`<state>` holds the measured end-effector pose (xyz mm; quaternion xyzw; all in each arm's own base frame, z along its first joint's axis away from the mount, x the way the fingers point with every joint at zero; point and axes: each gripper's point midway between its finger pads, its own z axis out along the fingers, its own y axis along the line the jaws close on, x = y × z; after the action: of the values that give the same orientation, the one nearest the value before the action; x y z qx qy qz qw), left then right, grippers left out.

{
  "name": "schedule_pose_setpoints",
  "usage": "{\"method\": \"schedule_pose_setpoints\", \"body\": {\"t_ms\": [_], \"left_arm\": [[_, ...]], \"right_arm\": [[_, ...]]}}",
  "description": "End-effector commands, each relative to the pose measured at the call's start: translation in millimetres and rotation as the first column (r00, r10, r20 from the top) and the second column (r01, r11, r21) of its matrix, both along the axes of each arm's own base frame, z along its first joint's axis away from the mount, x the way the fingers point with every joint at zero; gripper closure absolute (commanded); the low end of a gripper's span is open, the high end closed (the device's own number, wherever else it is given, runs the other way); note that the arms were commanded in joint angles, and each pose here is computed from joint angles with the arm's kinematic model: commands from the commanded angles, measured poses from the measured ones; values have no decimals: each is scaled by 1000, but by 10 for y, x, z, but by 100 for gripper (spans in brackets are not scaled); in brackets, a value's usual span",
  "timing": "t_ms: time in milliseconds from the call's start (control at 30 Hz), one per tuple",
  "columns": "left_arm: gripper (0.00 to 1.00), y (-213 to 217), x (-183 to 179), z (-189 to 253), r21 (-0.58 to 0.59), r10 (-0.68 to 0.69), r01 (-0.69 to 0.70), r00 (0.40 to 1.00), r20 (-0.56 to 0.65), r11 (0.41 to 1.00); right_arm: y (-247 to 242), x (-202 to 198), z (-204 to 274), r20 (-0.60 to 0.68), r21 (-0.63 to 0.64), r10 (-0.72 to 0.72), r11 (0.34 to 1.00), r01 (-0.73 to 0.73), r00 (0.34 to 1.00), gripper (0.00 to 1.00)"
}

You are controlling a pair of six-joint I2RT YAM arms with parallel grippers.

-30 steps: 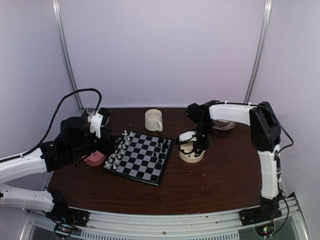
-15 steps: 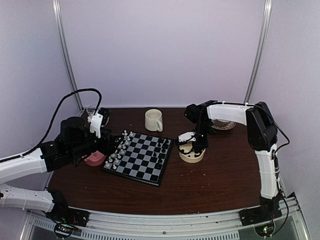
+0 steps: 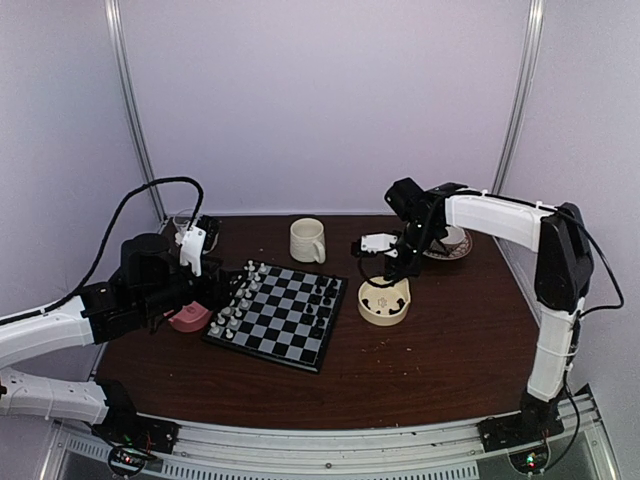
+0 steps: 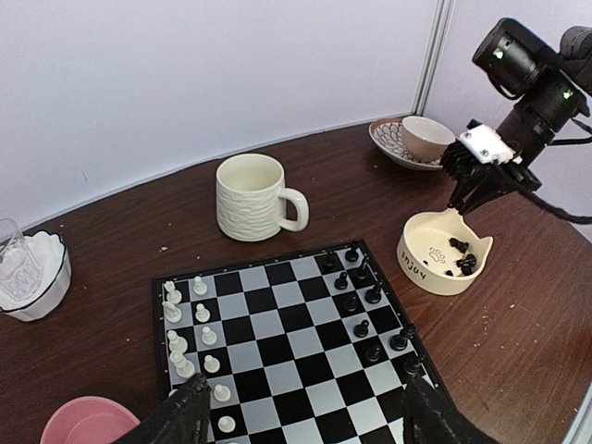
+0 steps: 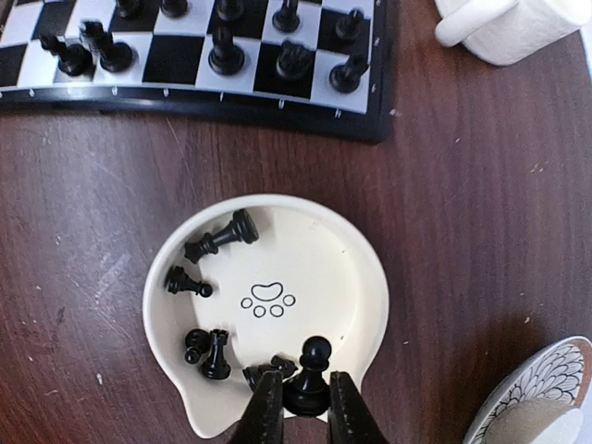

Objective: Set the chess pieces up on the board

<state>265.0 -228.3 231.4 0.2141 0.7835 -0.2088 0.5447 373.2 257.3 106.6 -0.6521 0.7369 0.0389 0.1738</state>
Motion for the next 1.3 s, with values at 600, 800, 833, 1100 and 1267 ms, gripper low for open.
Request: {"method": "schedule_pose_setpoints", "body": {"t_ms": [600,800,833,1100,1267], "left_arm": [[35,-869,-302,30,-266,-414,369,899,-140,891],[38,-1073,-343,-92,-317,-489,416,848,-205,853],[38,-1103,-353,-110,-320,-497,421,841,-212,849],[43,-1387,-450,-313,-289,-535,462,798,-278,838],[48,-1421,-454,-353,-284,-538,465,791,-291,839]], "right_arm": [[1167,-1061,677,85,660,-55,751,-15,995,89],[1401,-1229,638,59,726,-44,688,-12,997,90],[1448,-1272,616,57,721,-32,693,-19,998,90],[1706,-1488,519,58,693,17,719,-52,998,91],[1697,-1502,519,65,692,17,720,-57,998,90]]}}
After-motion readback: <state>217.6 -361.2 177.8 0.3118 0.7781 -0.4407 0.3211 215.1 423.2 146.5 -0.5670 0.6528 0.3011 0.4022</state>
